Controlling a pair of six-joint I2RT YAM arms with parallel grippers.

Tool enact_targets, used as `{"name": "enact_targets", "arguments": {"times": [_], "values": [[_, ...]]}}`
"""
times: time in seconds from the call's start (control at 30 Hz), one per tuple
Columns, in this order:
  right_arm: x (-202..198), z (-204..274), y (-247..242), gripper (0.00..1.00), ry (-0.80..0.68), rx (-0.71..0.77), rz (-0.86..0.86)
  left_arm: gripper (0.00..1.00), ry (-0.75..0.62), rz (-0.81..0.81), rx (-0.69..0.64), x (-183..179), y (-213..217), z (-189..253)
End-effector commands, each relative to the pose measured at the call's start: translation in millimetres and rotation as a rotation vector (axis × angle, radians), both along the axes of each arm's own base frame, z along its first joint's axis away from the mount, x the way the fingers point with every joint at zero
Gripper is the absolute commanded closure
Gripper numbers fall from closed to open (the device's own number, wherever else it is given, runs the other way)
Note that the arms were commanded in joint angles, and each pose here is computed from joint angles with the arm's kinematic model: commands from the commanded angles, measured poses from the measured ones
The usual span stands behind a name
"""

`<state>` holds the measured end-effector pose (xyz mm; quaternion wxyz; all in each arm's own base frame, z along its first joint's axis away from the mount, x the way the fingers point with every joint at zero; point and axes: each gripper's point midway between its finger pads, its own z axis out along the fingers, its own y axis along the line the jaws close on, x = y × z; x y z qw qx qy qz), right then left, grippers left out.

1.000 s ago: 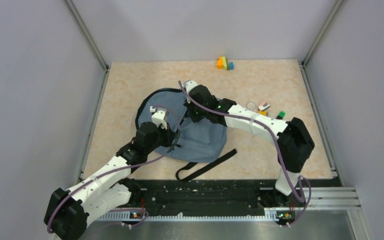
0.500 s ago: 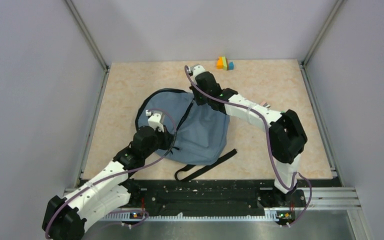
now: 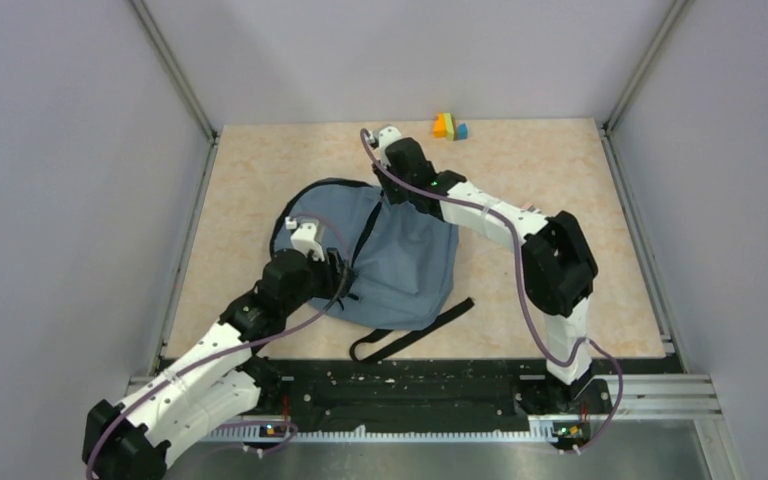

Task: Pack the student bag
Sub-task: Unzip the student bag at the center of the board.

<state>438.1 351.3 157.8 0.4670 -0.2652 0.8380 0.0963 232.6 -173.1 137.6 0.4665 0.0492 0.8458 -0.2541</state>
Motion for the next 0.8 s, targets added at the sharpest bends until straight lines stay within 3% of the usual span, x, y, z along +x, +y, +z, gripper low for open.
{"name": "enact_targets", "arguments": {"times": [0.0,0.1,0.2,0.6,0.77], "values": [[12,62,-21,0.59,-0.081,0.086,-0.046,0.34,-0.033,0.0,-0.08,1,-9,54],[-6,74,-26,0.39,-0.057,0.119,-0.03,0.23,-0.048,0.045,-0.086,14,-9,80],[-24,78,-38,0.33,-0.01,0.146,-0.058,0.2,-0.008,0.08,-0.034,30,-11,80],[-88,59,-62,0.3,0.118,0.25,-0.097,0.19,0.068,0.119,0.172,84,-25,39],[-109,54,-49,0.3,0.142,0.255,-0.051,0.25,0.064,0.153,0.219,91,-18,32]]}}
